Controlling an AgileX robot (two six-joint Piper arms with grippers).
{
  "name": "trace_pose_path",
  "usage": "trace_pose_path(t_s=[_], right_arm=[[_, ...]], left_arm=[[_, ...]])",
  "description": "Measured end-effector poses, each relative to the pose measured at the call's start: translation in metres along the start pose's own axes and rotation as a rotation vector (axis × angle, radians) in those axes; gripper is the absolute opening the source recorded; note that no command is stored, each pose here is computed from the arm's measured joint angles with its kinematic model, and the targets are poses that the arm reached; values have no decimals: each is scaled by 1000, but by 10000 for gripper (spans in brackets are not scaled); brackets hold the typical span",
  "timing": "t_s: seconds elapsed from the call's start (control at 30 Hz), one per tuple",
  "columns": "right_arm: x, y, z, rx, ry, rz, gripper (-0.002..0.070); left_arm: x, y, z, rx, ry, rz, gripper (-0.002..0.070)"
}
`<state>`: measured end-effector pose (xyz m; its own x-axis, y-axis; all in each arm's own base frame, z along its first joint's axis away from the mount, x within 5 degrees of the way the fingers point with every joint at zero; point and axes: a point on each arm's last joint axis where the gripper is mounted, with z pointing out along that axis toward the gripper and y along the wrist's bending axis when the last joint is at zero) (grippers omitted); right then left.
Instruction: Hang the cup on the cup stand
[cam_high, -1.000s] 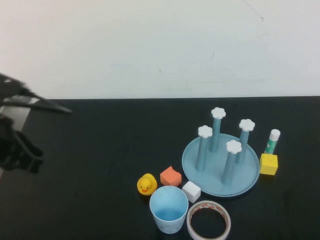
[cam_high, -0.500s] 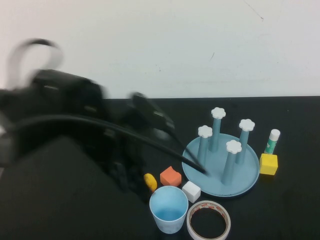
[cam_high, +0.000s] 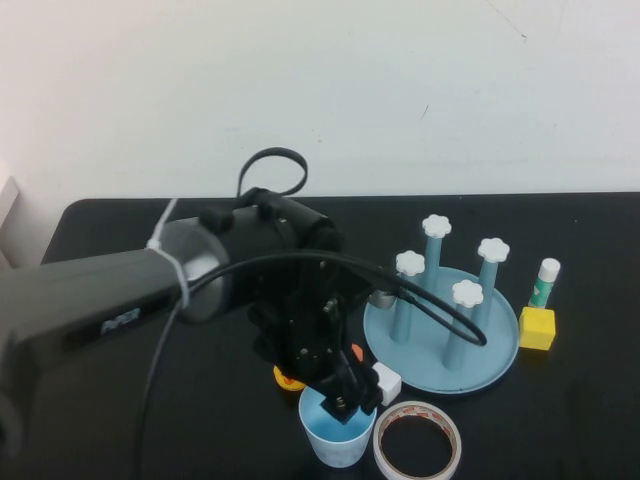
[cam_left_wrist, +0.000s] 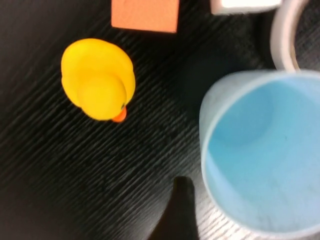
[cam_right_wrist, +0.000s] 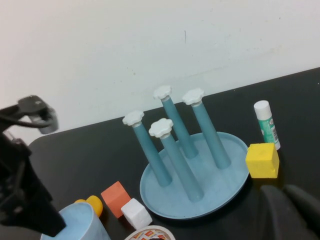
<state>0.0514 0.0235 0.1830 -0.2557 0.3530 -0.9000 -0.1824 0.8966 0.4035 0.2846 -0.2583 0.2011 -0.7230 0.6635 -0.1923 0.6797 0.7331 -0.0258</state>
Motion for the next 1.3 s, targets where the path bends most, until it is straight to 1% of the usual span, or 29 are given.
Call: trace_pose_path(t_s=[0.07, 0.13, 0.4, 0.47, 0.57, 0.73, 0.83, 0.93, 0.97, 1.07, 1.1, 1.17, 1.3], right_arm=[[0, 0, 0, 0, 0, 0, -1], [0, 0, 0, -1, 2, 0, -1], [1, 1, 0, -6, 11, 4, -1], [1, 1, 0, -9, 12, 11, -1], [1, 1, 0, -10, 13, 12, -1], [1, 1, 0, -11, 13, 14, -1], [1, 1, 0, -12, 15, 14, -1], [1, 1, 0, -12, 15, 14, -1], [1, 1, 0, -12, 15, 13, -1], [1, 1, 0, -12, 15, 12, -1], [1, 1, 0, -12, 15, 12, -1], [1, 1, 0, -12, 15, 12, -1], [1, 1, 0, -12, 15, 5, -1]], left_arm=[[-3, 0, 5, 0, 7, -33, 600], [-5, 0, 11, 0, 14, -51, 598], [-6, 3, 36, 6, 57, -115, 549], [-7, 6, 41, 14, 53, -141, 536], [-8, 17, 46, 29, 37, -202, 514], [-9, 31, 56, 38, 32, -247, 452], [-9, 34, 67, 38, 45, -225, 393], [-7, 34, 78, 44, 69, -195, 307], [-7, 33, 80, 49, 74, -187, 265], [-6, 33, 82, 57, 76, -166, 111], [-6, 33, 82, 57, 75, -154, 71], [-7, 33, 82, 58, 73, -141, 37], [-9, 32, 71, 57, 45, -122, 24]])
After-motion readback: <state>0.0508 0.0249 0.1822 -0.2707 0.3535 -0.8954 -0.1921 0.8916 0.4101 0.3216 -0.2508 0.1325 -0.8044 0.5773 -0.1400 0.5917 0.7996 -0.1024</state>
